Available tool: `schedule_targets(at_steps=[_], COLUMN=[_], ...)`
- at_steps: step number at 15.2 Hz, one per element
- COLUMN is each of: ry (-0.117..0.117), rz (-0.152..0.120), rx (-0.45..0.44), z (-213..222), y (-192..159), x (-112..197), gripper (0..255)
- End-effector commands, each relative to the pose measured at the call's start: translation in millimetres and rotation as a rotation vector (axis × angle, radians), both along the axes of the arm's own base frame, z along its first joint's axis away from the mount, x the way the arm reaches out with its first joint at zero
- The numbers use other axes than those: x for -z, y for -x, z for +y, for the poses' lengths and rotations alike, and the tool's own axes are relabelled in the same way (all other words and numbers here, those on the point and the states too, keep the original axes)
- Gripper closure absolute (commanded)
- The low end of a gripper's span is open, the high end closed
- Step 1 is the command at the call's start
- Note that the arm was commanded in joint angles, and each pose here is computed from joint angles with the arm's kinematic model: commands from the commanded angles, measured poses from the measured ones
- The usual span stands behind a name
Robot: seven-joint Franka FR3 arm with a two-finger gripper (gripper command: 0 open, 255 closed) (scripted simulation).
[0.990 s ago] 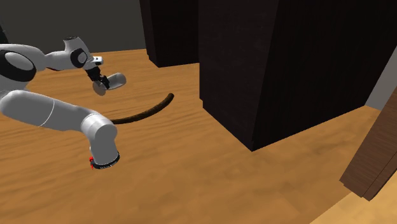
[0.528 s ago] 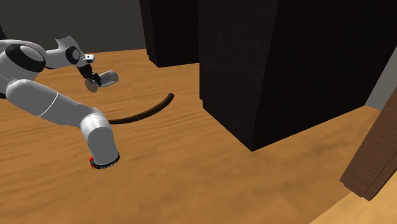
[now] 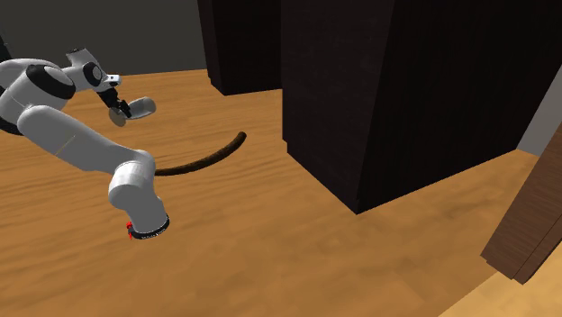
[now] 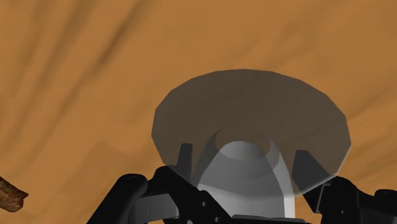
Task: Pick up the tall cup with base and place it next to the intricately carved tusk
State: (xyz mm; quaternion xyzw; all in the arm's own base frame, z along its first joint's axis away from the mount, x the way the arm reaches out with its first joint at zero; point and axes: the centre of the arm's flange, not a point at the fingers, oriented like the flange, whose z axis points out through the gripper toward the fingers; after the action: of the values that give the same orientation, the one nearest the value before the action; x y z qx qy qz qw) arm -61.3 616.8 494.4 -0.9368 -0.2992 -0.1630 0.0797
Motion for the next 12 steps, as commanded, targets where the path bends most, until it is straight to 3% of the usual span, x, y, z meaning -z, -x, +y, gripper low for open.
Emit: schedule_targets(at_steps=[1,5,12], ry=[0.000,0.000,0.000], rz=[0.002,0.002,0.002], rx=[0.000,0.000,0.000], z=[23.3,61.6,61.6], y=[12.7,33.6,33.6], x=[-0.6,-0.7,36.2], gripper=[255,255,255])
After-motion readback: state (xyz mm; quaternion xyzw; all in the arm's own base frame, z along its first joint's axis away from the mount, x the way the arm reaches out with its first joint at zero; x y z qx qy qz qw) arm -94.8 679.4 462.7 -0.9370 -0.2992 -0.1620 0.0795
